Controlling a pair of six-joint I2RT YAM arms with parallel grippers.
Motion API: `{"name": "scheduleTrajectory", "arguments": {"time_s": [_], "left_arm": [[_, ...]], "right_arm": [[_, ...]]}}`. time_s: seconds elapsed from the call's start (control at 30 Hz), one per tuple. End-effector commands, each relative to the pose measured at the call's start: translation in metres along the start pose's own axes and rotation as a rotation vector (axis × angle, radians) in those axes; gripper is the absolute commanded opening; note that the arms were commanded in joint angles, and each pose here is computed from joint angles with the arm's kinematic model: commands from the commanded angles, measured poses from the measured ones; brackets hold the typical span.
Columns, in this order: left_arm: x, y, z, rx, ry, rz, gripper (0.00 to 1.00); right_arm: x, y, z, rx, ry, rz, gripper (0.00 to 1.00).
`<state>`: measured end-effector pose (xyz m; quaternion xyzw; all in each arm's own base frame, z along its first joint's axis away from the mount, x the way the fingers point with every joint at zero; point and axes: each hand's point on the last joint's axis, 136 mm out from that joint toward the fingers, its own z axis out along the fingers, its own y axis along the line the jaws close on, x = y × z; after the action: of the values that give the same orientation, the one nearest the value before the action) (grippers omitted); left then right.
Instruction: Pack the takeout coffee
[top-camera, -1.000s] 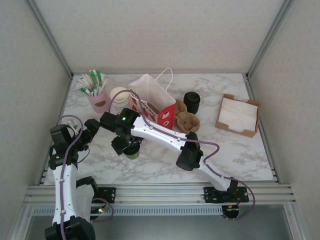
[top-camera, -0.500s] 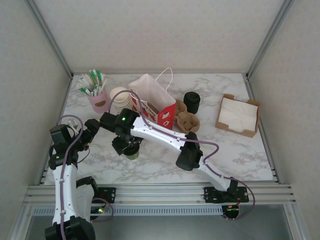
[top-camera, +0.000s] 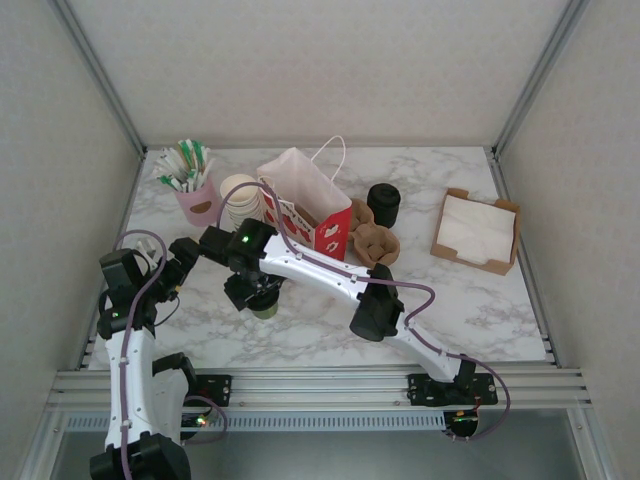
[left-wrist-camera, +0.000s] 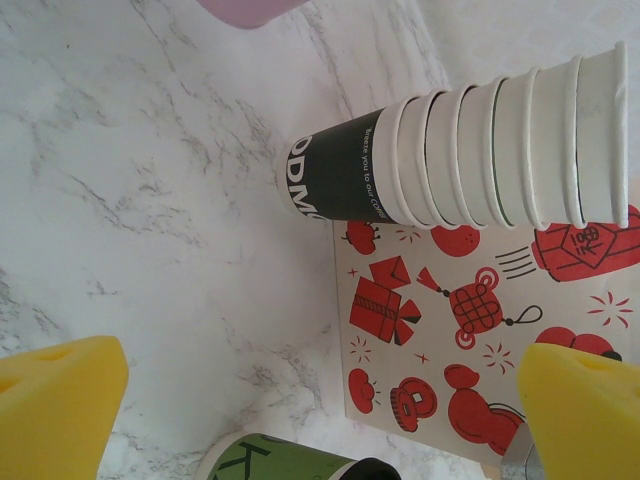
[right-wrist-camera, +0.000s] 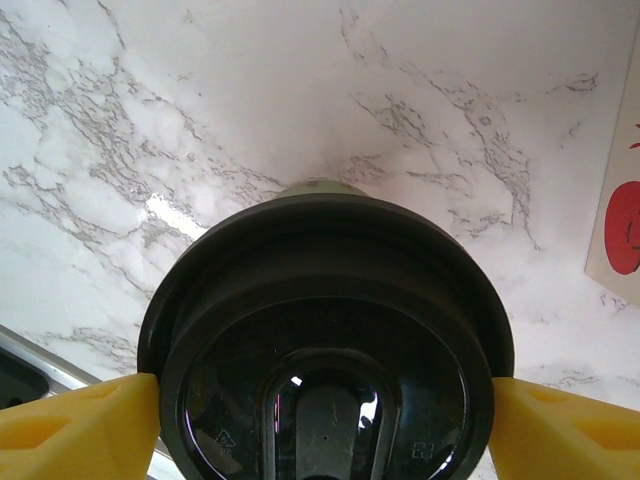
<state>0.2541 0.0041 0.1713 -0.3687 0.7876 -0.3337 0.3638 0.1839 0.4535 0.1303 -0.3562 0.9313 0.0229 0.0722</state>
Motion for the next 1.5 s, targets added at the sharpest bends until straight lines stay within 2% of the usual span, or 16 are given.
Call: {"name": "scheduleTrajectory", "arguments": {"time_s": [0.0,0.2,0.37,0.93,1.2,1.47], "left_arm": [[-0.001,-0.003,-0.001,0.025,-0.006,0.024,1.00],[-0.001,-0.003,0.000,0.026,-0.007,0.025,1.00],[-0.001,-0.003,0.000,0.027,-0.006,0.025,1.00],[-0.001,-0.002,0.000,0.028,-0.005,0.025,1.00],[-0.001,-0.002,0.000,0.026,-0.005,0.025,1.00],[-0.001,-0.003,0.000,0.031,-0.003,0.027,1.00]], "right_arm": [[-0.004,-0.006,0.002,0.026,-0.007,-0.006,0.82],[-0.005,-0.009,-0.002,0.042,-0.019,-0.001,0.85],[-0.008,-0.010,-0.008,0.050,-0.041,0.001,0.83],[-0.006,-0.008,0.006,0.056,-0.016,-0.004,0.84],[-0.007,-0.009,0.001,0.055,-0.026,-0.001,0.77],[-0.002,-0.006,-0.019,0.022,-0.045,0.010,0.75]]}}
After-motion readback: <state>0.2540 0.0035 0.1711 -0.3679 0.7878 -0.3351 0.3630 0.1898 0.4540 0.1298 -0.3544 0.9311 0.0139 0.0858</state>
